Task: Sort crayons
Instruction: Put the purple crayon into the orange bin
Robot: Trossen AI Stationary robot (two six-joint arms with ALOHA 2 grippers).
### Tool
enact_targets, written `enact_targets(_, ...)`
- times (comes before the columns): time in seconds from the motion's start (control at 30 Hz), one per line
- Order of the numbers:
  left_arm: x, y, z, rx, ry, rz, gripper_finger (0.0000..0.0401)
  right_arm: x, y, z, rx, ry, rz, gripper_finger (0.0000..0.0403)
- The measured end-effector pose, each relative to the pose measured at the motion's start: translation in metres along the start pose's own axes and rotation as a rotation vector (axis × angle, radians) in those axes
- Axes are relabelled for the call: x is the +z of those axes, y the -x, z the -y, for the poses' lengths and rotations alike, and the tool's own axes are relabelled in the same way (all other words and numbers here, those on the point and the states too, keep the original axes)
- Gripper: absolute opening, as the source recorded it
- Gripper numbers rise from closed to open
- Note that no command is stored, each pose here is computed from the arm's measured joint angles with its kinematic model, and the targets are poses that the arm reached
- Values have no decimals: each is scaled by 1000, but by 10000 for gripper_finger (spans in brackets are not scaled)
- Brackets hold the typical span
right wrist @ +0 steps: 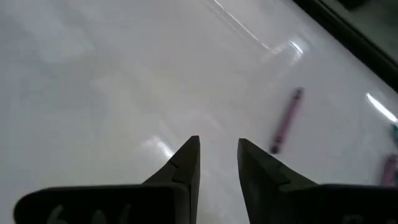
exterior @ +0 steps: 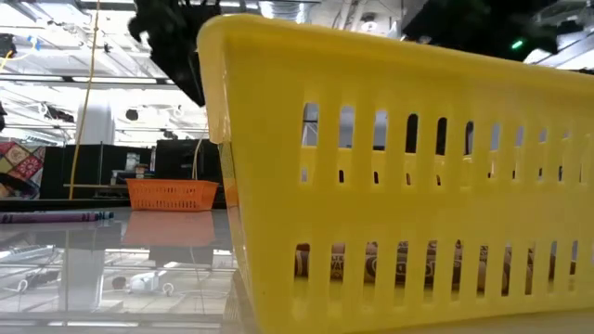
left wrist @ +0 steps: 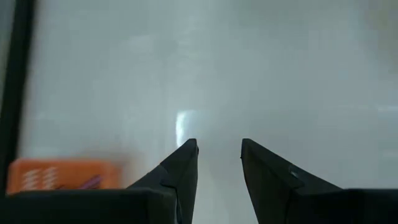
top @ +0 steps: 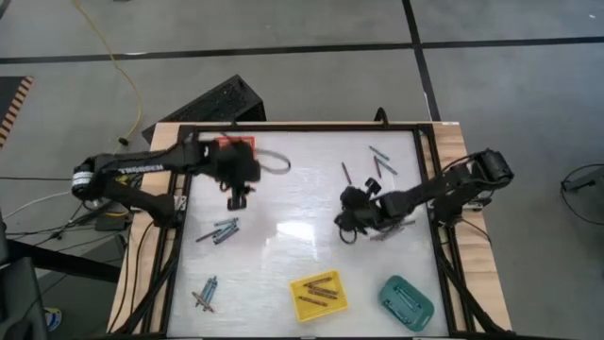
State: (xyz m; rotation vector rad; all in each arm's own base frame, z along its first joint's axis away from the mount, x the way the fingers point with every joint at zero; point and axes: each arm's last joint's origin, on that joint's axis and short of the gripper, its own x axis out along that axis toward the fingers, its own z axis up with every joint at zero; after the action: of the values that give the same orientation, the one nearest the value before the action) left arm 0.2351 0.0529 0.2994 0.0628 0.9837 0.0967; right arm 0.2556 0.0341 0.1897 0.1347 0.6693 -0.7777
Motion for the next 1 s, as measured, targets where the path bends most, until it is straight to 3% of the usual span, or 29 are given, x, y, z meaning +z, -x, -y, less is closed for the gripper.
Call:
enact_targets(0.27,14,0,81,-54,-146,83,113,16,-35,37,-58,-157,-128,103)
enact_targets(0.5,16,-12,135,-95,-244,124,113,24,-52,62,-87,-229,-191,103)
enact_targets(0.87,12,-48,177,-136,-306,62,113,32,-68,87,-77,-277,-239,104)
enact_targets(1.0,15,-52,184,-152,-310,95,113,33,-69,87,-56,-283,-230,128)
